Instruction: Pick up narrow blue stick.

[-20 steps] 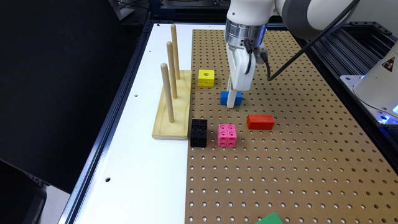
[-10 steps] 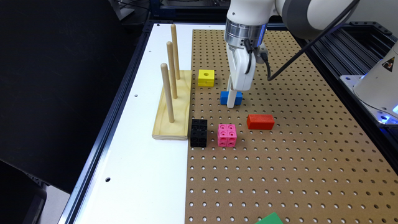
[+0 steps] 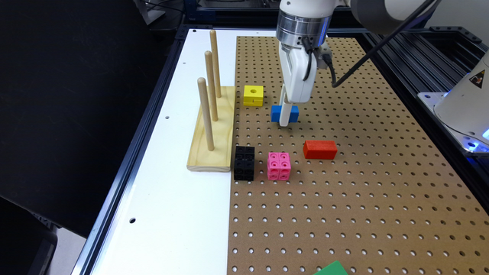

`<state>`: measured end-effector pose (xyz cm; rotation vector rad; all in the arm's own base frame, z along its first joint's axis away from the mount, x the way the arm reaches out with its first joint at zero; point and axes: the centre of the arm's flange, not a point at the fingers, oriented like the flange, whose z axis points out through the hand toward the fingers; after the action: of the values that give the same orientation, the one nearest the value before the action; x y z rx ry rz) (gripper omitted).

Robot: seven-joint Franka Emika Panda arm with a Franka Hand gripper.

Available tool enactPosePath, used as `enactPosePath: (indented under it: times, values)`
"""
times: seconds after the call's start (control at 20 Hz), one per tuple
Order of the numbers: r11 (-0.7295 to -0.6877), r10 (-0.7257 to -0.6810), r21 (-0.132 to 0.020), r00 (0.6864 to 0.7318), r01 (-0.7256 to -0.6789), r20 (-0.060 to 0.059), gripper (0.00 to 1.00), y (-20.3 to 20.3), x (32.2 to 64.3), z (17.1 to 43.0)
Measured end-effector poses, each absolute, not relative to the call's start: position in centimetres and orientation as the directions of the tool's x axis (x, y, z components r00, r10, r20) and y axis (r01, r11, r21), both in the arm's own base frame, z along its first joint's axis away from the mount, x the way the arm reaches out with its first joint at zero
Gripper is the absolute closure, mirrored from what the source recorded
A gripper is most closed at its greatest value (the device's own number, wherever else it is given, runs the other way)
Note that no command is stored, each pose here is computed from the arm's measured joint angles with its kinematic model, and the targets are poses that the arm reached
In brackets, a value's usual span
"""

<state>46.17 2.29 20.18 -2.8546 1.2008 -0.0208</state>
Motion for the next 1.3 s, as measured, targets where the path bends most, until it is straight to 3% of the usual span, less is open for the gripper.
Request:
enactPosePath:
  times: [0.65,0.9,1.05,1.3]
  values:
    - [-0.7033,-0.7104,-0.037,0.7038,-0.7100,-0.002,1.00,2.3,46.0,26.9]
    - [-0.7038,-0.7098,-0.036,0.7044,-0.7095,-0.003,1.00,2.3,45.9,27.3]
    - [-0.7042,-0.7095,-0.041,0.7047,-0.7088,0.004,1.00,2.3,45.9,28.3]
    - [-0.7066,-0.7072,-0.035,0.7070,-0.7067,0.002,1.00,2.4,45.5,30.1]
